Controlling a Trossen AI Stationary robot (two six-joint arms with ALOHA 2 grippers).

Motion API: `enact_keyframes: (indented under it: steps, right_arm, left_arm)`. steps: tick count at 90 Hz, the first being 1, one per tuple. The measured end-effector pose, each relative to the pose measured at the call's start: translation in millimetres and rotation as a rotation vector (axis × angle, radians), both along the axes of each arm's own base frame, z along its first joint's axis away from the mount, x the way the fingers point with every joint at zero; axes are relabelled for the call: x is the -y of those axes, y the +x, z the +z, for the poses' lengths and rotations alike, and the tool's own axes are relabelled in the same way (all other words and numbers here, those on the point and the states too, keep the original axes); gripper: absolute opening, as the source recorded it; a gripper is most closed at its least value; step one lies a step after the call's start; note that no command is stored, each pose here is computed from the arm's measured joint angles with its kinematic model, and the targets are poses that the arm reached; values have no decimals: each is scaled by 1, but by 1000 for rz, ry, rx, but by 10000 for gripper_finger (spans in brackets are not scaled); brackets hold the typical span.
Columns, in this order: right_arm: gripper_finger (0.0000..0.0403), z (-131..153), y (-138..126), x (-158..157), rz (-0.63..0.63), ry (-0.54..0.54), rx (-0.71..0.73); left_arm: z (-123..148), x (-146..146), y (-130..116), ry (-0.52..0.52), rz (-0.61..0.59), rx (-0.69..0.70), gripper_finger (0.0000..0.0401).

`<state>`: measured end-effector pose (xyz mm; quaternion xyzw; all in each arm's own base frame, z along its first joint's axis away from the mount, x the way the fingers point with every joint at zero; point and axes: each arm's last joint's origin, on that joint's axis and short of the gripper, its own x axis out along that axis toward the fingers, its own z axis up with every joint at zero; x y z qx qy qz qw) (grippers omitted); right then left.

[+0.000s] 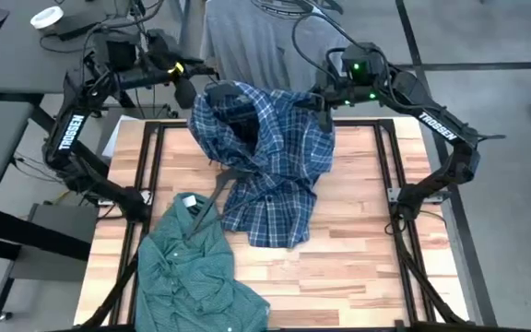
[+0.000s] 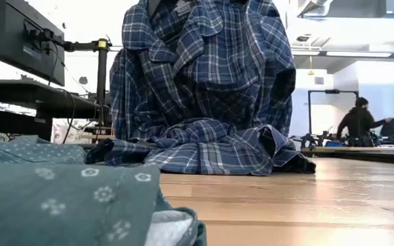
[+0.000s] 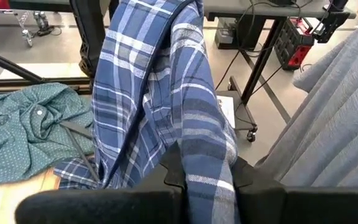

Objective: Hang clothes
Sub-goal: Hang the blue polo shirt on the hanger rack

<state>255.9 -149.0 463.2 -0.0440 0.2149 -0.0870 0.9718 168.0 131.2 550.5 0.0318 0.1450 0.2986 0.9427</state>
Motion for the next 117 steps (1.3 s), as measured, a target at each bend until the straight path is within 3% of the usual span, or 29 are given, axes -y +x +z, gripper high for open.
enact_keyframes:
  steps: [11, 18, 37, 56, 90, 117]
  right_arm:
    - [20, 0, -1, 2, -18, 9, 1]
    - [20, 0, -1, 2, -20, 8, 2]
    - [20, -1, -4, 6, -47, 23, -7]
    - [19, -1, -12, 19, -138, 62, 9]
    - [19, 21, -44, 70, -374, 28, 261]
    - [19, 32, -71, 95, -469, -52, 360]
  left_arm:
    - [-1, 1, -1, -151, 43, 80, 2]
    - [-1, 1, -1, -177, 48, 99, 3]
    - [-4, 1, -3, -26, 26, -48, 16]
    - [-13, -4, -13, 115, 300, -339, 55]
    - [-19, -6, -10, 117, 310, -383, 68]
    - [-36, -15, 0, 63, 315, -410, 68]
